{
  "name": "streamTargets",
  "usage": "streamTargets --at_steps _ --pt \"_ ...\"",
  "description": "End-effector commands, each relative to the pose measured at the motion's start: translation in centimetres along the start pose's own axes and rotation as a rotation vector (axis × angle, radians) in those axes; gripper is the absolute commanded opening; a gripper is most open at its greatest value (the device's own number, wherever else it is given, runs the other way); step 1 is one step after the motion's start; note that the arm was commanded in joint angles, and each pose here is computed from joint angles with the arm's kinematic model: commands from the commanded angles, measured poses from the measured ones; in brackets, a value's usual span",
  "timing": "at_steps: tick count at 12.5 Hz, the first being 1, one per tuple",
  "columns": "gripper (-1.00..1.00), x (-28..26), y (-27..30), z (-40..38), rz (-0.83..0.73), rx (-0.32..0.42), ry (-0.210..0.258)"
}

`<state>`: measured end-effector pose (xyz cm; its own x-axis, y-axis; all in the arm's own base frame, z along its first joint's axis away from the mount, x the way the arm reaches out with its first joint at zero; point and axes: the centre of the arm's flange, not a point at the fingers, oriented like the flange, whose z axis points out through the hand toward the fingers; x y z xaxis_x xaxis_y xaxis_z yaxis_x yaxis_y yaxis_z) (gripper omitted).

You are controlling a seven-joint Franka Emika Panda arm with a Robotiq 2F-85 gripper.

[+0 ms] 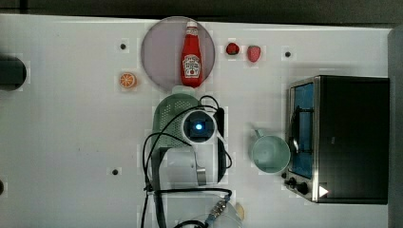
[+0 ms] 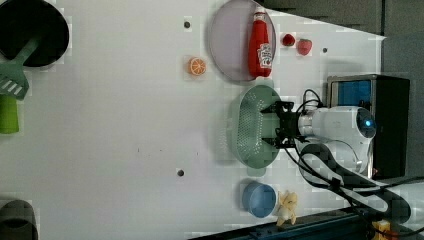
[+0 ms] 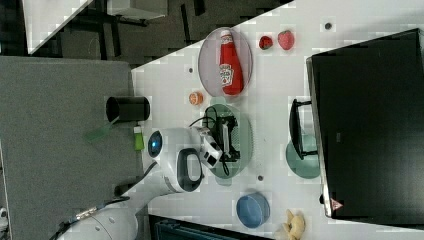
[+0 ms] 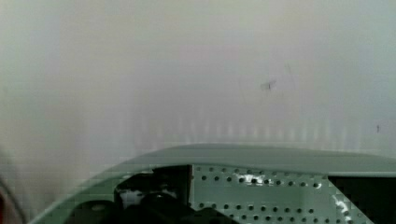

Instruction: Drag strainer left to right.

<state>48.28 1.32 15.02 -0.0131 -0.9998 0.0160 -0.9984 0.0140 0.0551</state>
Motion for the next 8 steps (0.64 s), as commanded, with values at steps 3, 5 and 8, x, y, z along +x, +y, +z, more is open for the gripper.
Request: streamTargets --at_steps 3,5,8 --pt "1.0 5.9 -0.4 -0.4 -0.014 0.003 0.018" --pt "1.0 7.9 -0.3 -0.4 -0.035 0.002 0.03" --pt "1.0 10.0 0.0 -0.4 0.001 -0.001 0.043"
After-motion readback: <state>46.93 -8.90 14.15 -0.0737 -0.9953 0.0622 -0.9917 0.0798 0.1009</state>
